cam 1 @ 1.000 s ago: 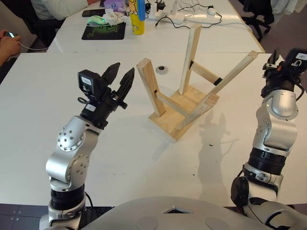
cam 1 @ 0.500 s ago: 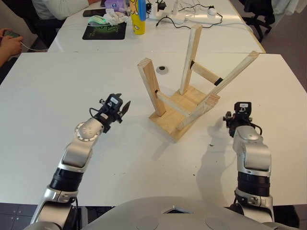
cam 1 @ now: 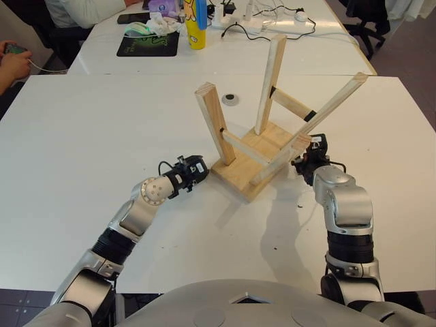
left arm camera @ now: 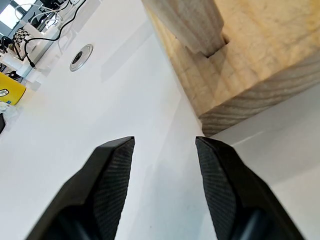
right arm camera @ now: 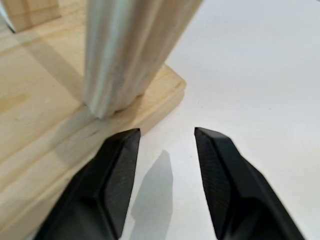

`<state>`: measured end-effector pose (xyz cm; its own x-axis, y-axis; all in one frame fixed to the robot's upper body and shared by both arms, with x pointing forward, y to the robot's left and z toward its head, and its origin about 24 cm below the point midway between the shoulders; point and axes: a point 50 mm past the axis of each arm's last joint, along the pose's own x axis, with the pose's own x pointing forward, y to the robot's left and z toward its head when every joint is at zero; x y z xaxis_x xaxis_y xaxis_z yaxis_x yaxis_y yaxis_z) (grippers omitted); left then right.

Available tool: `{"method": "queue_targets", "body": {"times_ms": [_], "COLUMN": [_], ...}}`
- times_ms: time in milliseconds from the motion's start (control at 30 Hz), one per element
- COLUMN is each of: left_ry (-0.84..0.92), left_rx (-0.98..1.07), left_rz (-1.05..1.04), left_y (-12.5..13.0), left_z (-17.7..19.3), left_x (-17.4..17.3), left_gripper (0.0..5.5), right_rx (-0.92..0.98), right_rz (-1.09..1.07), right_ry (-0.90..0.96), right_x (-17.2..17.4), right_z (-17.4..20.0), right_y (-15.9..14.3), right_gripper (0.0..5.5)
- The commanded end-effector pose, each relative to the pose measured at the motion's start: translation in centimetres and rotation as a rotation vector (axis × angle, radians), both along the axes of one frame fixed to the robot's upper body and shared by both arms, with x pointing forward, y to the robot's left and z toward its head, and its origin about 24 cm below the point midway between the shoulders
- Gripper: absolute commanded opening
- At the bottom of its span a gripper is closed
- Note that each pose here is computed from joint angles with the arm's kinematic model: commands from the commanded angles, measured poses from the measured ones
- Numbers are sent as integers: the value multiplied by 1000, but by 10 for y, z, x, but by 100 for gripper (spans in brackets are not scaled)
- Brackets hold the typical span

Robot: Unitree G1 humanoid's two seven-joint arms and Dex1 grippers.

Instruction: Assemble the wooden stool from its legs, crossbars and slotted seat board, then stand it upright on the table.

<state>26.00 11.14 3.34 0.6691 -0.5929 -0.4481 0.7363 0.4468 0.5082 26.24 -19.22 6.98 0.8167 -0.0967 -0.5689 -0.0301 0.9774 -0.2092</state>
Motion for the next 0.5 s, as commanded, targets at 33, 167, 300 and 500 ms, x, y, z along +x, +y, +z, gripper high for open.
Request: {"method": "queue_targets", "body": {"times_ms": [33,167,300,500], "left_ry": [-7,-15,5,28], "left_rx": [10,44,41,-59], "left_rz": [-36,-46,-167,-213], "left_y": [-13,-12,-16,-32], "left_z": [3,1,-1,19], "left_x": [-2,-2,-19,-29], "left_gripper": [228,228,228,228], "right_rx": [18,27,81,210], "right_rz": [27,38,81,212], "right_ry": [19,42,78,100], "right_x": [-1,-3,-4,4], "right_z": [-1,-5,-9,-3], "right_y": [6,7,14,22], "right_gripper": [199,199,199,199]}}
